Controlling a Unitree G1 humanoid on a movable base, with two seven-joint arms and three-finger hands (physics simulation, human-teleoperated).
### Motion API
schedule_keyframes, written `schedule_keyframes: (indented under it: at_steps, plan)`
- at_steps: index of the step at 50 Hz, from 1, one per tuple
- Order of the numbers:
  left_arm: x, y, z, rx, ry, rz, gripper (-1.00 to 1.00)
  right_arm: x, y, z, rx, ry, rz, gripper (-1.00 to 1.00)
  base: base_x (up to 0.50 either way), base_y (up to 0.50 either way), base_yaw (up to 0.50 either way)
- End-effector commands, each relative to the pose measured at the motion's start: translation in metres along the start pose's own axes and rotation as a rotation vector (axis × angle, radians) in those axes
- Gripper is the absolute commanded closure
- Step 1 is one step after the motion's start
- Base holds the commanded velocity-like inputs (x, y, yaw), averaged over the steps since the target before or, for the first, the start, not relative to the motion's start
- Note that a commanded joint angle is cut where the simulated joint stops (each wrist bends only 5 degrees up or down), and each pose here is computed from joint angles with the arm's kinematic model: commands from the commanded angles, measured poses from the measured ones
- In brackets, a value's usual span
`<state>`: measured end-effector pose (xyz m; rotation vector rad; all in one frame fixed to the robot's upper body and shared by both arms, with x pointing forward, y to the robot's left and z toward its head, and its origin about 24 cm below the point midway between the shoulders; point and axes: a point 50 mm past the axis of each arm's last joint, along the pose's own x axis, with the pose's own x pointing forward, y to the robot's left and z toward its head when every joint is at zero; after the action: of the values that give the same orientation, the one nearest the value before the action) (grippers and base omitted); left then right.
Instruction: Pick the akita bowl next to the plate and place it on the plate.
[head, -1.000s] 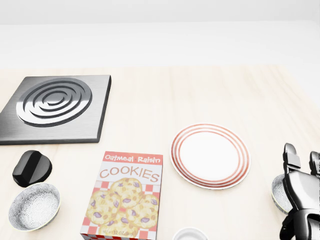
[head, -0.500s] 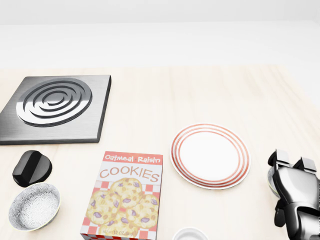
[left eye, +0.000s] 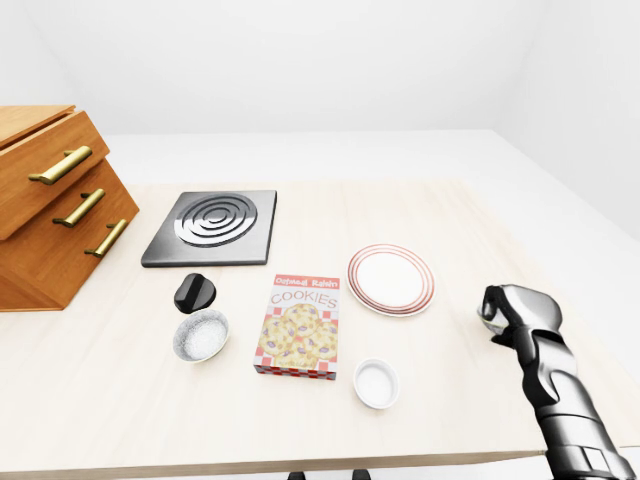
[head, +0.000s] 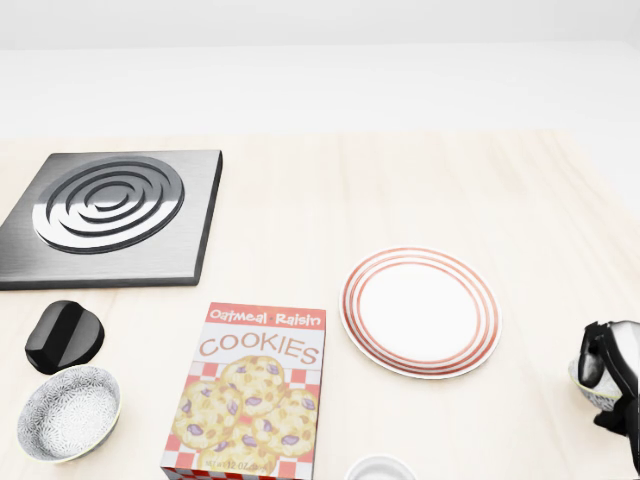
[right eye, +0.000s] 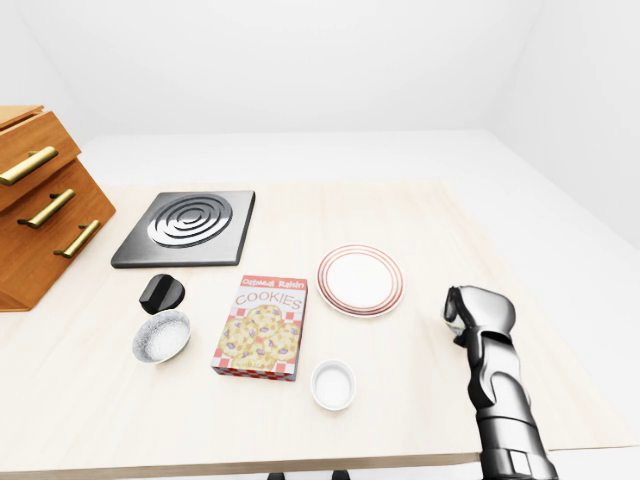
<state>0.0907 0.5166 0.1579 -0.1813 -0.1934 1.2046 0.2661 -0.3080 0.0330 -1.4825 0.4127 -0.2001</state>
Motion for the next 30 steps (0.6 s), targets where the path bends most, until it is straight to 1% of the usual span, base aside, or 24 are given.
schedule_keyframes:
  at_steps: [1, 3, 6, 7, 12, 16, 21, 23, 30]
  plan:
    - [0.000, 0.001, 0.000, 0.000, 0.000, 0.000, -1.00, -0.014, -0.058, -0.037, -0.040, 0.082, -0.073, 1.00, 0.00, 0.00, 0.00]
    - [0.000, 0.001, 0.000, 0.000, 0.001, 0.000, -1.00, -0.016, -0.074, -0.041, -0.045, 0.093, -0.101, 1.00, 0.00, 0.00, 0.00]
    - [0.000, 0.001, 0.001, 0.000, -0.003, 0.001, -1.00, -0.018, -0.091, -0.043, -0.052, 0.100, -0.128, 1.00, 0.00, 0.00, 0.00]
    - [0.000, 0.001, 0.002, 0.000, -0.005, 0.001, -1.00, -0.018, -0.091, -0.043, -0.051, 0.102, -0.129, 1.00, 0.00, 0.00, 0.00]
    - [0.000, 0.001, 0.000, 0.001, 0.003, 0.001, -1.00, -0.022, -0.117, -0.039, -0.061, 0.094, -0.176, 1.00, 0.00, 0.00, 0.00]
    - [0.000, 0.001, 0.000, 0.000, 0.001, 0.001, -1.00, -0.023, -0.131, -0.035, -0.063, 0.084, -0.209, 1.00, 0.00, 0.00, 0.00]
    - [0.001, 0.001, -0.002, 0.000, 0.012, 0.002, -1.00, -0.026, -0.157, -0.024, -0.072, 0.050, -0.269, 1.00, 0.00, 0.00, 0.00]
    - [0.000, 0.001, 0.001, -0.001, 0.002, 0.002, -1.00, -0.027, -0.169, -0.018, -0.077, 0.033, -0.293, 1.00, 0.00, 0.00, 0.00]
    - [0.000, 0.001, 0.002, -0.002, -0.008, 0.003, -1.00, -0.032, -0.193, 0.001, -0.087, -0.026, -0.348, 1.00, 0.00, 0.00, 0.00]
